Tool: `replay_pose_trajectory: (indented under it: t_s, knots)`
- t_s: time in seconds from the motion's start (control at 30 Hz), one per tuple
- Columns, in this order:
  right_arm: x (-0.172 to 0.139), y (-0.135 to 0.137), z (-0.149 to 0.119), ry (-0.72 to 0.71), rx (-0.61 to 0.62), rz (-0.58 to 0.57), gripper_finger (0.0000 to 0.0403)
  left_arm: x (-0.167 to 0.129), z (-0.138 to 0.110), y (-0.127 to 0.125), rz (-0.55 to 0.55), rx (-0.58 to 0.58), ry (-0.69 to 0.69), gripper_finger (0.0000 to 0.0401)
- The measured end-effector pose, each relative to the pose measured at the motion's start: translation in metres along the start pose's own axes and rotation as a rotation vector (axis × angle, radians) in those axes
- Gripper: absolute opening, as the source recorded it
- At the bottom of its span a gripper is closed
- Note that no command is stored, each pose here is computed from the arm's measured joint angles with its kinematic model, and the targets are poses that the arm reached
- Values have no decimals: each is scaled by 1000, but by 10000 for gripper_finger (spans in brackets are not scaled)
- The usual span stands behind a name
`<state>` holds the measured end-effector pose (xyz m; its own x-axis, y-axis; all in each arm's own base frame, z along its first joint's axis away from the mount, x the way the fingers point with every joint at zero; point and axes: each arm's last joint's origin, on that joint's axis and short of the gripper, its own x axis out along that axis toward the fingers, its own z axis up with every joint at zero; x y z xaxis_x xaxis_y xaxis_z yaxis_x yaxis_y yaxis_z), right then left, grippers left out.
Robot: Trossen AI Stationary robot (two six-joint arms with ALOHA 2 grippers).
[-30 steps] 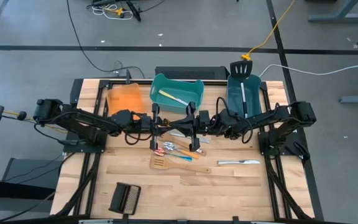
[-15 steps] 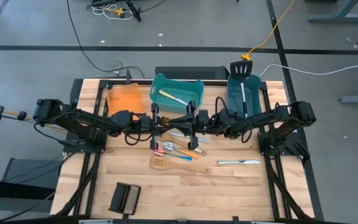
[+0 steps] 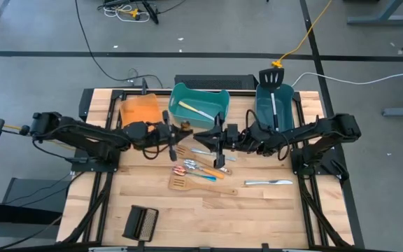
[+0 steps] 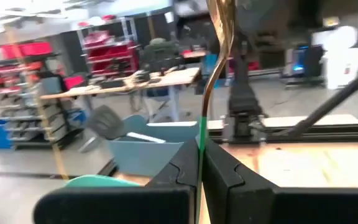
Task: Pick & Place Kitchen Items
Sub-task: Put the green spoon into the orange bin
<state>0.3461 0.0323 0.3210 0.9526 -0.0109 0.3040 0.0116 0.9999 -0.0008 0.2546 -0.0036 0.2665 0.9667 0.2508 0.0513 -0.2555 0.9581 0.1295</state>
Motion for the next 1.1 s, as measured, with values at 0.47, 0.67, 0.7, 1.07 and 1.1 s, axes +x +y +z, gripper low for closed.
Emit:
replay_pose_trajectory:
  t_s: [0.47, 0.67, 0.7, 1.07, 1.1]
  knots:
    - [-6, -5, 6, 83, -24, -103, 38, -41, 14, 21, 229, -22, 164, 9]
    - [-6, -6, 3, 115, -30, -145, 38, -63, 14, 31, 337, -65, 255, 9]
    - [-6, -6, 2, 119, -31, -144, 38, -68, 13, 33, 355, -76, 270, 9]
    - [-7, -6, 2, 129, -57, -142, 39, -110, 8, 49, 567, -273, 334, 9]
    - [-7, -6, 2, 129, -61, -142, 39, -112, 8, 50, 570, -279, 343, 9]
